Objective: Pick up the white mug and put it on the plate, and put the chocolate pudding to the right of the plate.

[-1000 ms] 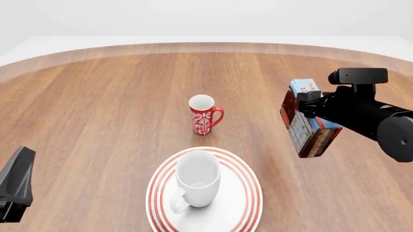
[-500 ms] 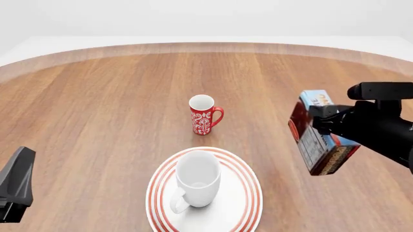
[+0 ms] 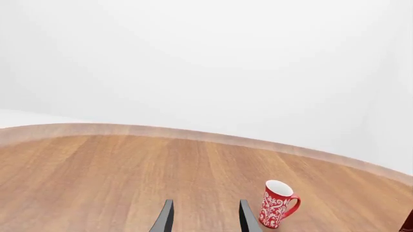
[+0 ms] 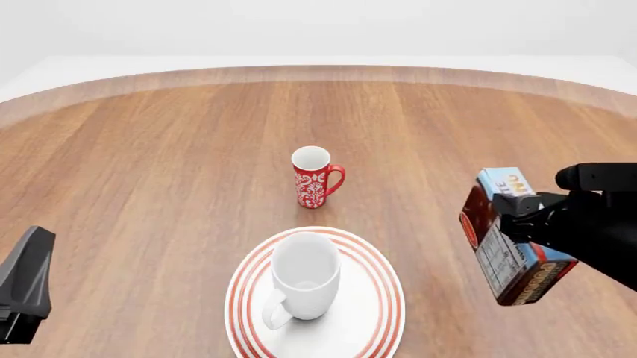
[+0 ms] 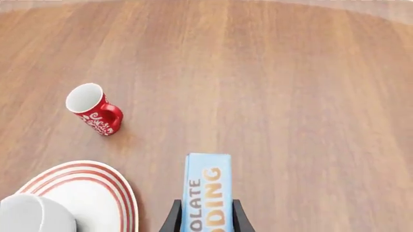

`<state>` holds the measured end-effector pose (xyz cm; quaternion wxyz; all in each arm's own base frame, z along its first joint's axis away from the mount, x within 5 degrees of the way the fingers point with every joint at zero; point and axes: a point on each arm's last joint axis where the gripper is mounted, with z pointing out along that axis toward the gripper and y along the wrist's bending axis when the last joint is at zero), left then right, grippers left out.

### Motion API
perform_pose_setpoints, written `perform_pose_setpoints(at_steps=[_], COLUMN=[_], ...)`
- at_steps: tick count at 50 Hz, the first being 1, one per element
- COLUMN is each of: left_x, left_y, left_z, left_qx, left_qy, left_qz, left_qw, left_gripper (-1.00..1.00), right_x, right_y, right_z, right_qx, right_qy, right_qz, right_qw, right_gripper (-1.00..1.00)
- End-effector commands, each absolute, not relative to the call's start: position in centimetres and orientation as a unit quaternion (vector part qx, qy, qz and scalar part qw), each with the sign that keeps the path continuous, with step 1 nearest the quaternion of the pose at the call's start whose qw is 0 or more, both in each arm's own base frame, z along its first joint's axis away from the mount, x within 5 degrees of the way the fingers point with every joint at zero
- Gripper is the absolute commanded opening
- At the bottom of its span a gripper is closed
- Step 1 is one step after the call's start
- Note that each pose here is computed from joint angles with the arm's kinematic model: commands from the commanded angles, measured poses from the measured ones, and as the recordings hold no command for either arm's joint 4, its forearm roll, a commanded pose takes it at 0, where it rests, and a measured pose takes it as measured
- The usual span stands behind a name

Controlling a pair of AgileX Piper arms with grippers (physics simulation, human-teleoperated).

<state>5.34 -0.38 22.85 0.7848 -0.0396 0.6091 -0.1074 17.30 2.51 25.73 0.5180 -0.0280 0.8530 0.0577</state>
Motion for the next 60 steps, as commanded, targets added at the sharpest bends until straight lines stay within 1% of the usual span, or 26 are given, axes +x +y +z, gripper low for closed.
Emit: perform_pose_setpoints(at_steps=[1,34,49,60], left_x=[5.3,5.3,5.3,5.3], left_y=[-0.4,-0.4,-0.4,-0.4], left_z=[22.9,22.9,22.9,22.9], left_qx=[-0.039,-0.039,-0.039,-0.042], left_qy=[0.609,0.609,0.609,0.608], left_qz=[-0.107,-0.108,-0.108,-0.108], left_qw=[0.785,0.785,0.785,0.785], left_gripper=[1.00,1.00,1.00,1.00], right_x=[16.0,13.3,13.4,13.6], right_y=[2.0,0.8,0.8,0.8], right_z=[24.3,21.6,20.9,19.3], right_qx=[-0.013,0.013,0.019,0.017], right_qy=[0.861,0.876,0.879,0.886], right_qz=[0.055,0.038,0.037,0.038], right_qw=[0.506,0.481,0.475,0.462], right_gripper=[-1.00,-1.00,-1.00,-1.00])
